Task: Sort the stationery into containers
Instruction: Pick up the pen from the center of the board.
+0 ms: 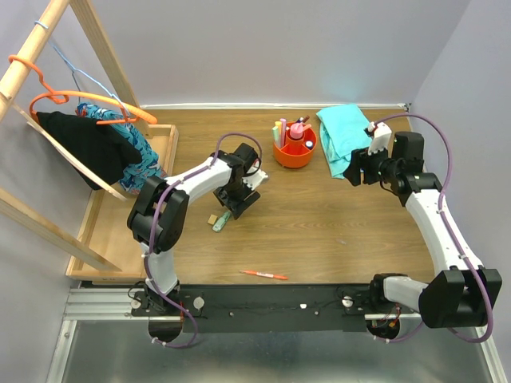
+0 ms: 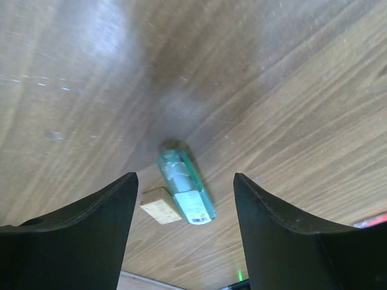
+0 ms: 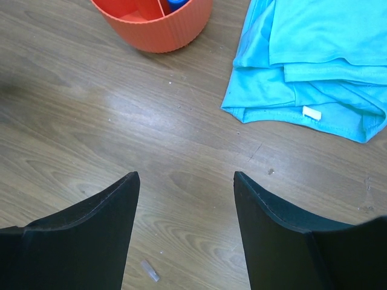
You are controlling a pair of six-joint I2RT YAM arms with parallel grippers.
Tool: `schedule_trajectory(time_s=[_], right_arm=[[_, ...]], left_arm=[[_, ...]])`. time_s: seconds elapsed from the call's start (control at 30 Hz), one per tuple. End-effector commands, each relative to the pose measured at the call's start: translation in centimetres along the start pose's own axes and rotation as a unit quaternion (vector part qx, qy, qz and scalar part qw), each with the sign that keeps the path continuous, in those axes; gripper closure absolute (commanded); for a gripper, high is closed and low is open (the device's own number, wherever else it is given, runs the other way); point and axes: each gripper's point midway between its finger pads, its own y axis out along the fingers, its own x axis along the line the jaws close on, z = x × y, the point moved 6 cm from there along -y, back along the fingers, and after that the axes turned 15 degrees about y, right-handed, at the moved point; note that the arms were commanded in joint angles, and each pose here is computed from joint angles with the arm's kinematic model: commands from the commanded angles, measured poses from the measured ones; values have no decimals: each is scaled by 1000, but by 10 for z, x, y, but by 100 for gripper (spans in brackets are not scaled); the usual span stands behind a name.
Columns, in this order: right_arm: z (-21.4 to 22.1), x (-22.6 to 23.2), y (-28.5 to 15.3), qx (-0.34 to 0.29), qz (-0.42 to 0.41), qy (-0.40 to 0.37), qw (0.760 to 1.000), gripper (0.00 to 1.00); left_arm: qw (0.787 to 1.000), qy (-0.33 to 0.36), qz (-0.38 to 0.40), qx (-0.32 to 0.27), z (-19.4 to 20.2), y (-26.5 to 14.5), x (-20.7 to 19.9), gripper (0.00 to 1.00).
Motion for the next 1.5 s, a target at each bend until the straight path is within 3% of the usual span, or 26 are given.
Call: schedule_trajectory(time_s=[0.0, 0.57, 1.47], right_arm=[[3, 2, -2, -3, -11, 9, 1000, 28], [7, 3, -1, 0, -13, 12, 1000, 28], [7, -5, 4, 3, -10, 25, 1000, 28]], left_arm=[[1000, -9, 28, -5, 8, -3, -10, 27], [999, -21, 27, 24, 18, 9, -7, 41], [997, -25, 41, 54, 25, 26, -7, 52]])
